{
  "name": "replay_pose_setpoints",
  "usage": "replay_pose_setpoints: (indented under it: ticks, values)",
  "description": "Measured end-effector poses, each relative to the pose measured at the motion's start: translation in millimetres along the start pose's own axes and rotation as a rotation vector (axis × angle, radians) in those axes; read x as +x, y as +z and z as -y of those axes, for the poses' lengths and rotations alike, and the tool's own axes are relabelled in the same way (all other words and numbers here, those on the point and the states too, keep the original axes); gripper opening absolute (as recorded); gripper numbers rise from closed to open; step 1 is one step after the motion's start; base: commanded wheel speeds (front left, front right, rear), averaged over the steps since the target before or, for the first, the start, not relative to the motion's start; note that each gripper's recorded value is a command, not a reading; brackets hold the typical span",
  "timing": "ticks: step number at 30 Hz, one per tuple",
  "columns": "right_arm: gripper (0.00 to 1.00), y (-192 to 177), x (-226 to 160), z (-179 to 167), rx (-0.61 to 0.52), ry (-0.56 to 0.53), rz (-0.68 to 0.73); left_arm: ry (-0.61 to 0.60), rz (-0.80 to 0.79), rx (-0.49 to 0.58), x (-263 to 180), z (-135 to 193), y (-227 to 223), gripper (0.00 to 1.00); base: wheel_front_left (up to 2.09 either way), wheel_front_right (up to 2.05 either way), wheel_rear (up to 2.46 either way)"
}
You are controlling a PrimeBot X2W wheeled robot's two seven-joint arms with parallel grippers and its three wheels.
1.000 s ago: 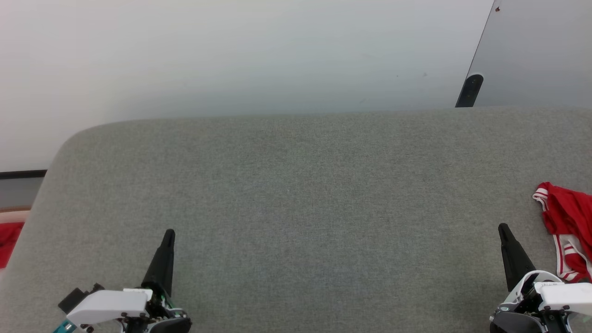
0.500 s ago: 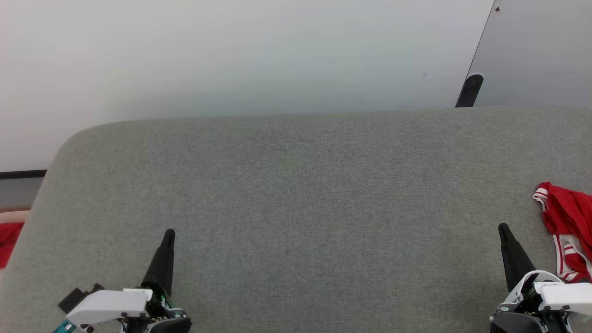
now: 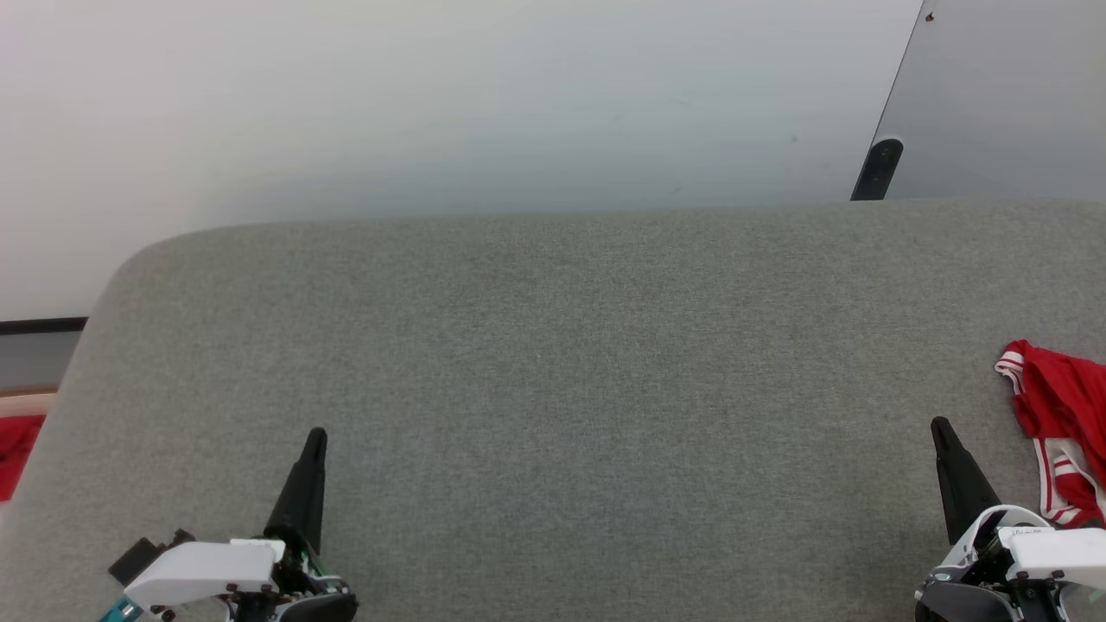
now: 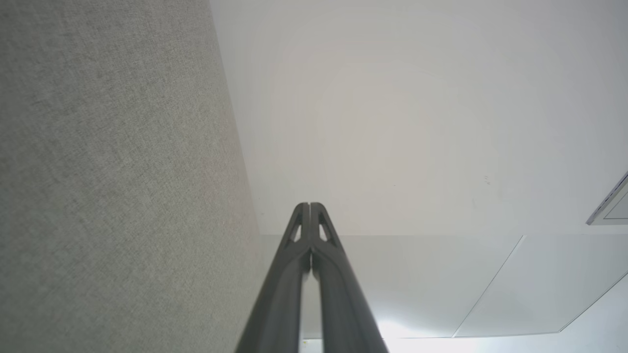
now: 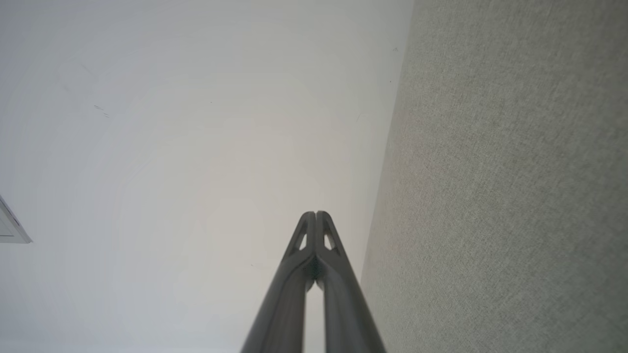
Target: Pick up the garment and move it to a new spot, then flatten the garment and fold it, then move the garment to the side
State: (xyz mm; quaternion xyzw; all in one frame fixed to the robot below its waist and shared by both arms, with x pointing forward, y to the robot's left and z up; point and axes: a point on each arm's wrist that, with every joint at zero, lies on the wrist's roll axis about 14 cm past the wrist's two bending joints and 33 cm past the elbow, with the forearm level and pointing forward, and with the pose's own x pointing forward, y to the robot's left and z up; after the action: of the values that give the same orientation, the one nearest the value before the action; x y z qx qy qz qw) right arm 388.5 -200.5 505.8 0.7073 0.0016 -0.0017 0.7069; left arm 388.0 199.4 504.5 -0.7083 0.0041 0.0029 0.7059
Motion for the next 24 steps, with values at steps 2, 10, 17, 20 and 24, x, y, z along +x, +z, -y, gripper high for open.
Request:
replay_pose_setpoints:
  ticks: [2,10,17,20,24]
  values:
    - [0.00,0.0,0.0,0.0,0.000,0.000,0.000,0.000,0.000,0.000,0.0,0.0,0.0,0.00,0.00,0.00,0.00]
    - [0.00,0.0,0.0,0.0,0.000,0.000,0.000,0.000,0.000,0.000,0.0,0.0,0.0,0.00,0.00,0.00,0.00]
    - [0.00,0.0,0.0,0.0,0.000,0.000,0.000,0.000,0.000,0.000,0.0,0.0,0.0,0.00,0.00,0.00,0.00]
    - [0.00,0.0,0.0,0.0,0.000,0.000,0.000,0.000,0.000,0.000,0.0,0.0,0.0,0.00,0.00,0.00,0.00]
    - [0.00,0.0,0.0,0.0,0.000,0.000,0.000,0.000,0.000,0.000,0.0,0.0,0.0,0.00,0.00,0.00,0.00]
